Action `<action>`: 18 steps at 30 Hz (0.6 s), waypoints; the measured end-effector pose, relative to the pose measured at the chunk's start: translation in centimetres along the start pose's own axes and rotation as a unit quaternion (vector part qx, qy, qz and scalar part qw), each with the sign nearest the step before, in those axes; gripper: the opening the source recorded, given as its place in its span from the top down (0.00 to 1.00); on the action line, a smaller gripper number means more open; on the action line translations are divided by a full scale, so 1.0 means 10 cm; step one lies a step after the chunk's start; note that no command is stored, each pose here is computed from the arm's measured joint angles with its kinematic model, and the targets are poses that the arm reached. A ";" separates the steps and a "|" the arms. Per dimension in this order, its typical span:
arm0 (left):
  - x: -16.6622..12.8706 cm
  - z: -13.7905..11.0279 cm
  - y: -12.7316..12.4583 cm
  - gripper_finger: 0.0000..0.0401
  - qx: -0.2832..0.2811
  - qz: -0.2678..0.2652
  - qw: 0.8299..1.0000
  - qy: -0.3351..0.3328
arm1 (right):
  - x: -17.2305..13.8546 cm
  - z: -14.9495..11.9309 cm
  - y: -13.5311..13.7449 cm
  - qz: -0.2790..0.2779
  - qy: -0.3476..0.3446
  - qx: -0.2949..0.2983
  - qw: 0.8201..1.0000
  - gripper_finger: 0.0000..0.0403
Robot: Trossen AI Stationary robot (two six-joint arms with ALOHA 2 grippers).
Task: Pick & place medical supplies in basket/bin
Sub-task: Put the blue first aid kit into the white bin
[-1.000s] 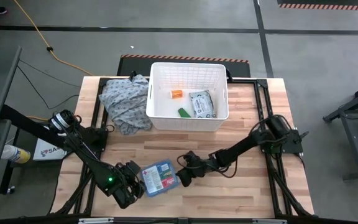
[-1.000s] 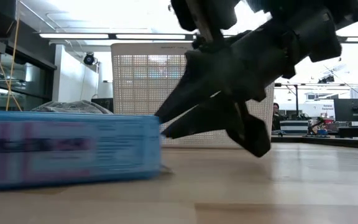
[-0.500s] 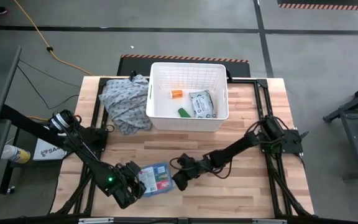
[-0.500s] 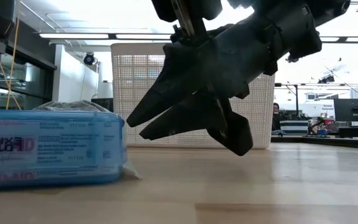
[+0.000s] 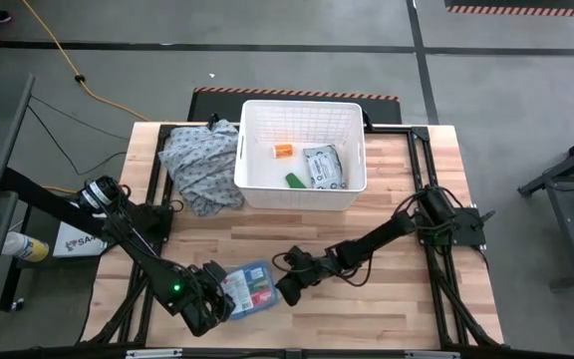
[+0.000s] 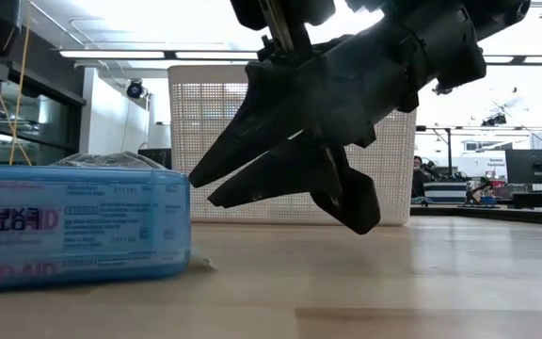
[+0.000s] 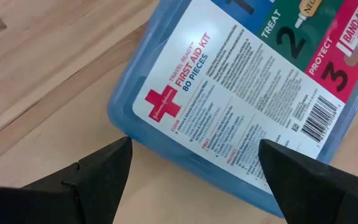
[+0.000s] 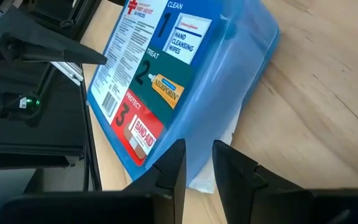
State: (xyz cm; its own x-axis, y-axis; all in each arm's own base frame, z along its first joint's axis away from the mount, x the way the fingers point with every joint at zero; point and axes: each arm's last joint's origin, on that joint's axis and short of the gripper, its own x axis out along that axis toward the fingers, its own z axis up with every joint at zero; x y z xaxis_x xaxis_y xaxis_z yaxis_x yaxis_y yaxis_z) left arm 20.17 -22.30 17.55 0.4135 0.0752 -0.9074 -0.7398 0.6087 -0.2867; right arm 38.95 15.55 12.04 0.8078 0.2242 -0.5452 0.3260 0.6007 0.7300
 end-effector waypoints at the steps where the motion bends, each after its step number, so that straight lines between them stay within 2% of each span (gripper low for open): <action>1: 0.00 0.00 0.00 0.05 0.000 0.000 1.000 0.000 | 0.00 0.00 0.00 0.001 -0.001 0.000 1.000 0.82; 8: 0.01 0.00 0.00 0.05 -0.002 -0.005 1.000 -0.007 | 0.00 0.00 0.00 0.002 0.001 -0.001 1.000 0.82; 14: 0.17 -0.04 0.06 0.05 -0.032 -0.057 0.998 -0.010 | 0.00 -0.01 0.01 0.008 0.004 -0.002 1.000 0.82; 18: 0.20 -0.05 0.09 0.05 -0.051 -0.064 0.997 -0.011 | 0.00 -0.01 0.01 0.012 0.010 -0.001 1.000 0.82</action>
State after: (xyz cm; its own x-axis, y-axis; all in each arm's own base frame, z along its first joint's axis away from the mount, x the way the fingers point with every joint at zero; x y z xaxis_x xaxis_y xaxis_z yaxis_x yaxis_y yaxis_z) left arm 20.07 -22.03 15.29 0.5184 0.0205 -0.8549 -0.7300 0.5313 -0.4300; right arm 38.94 15.69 12.11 0.8049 0.2544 -0.5361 0.3054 0.5970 0.7418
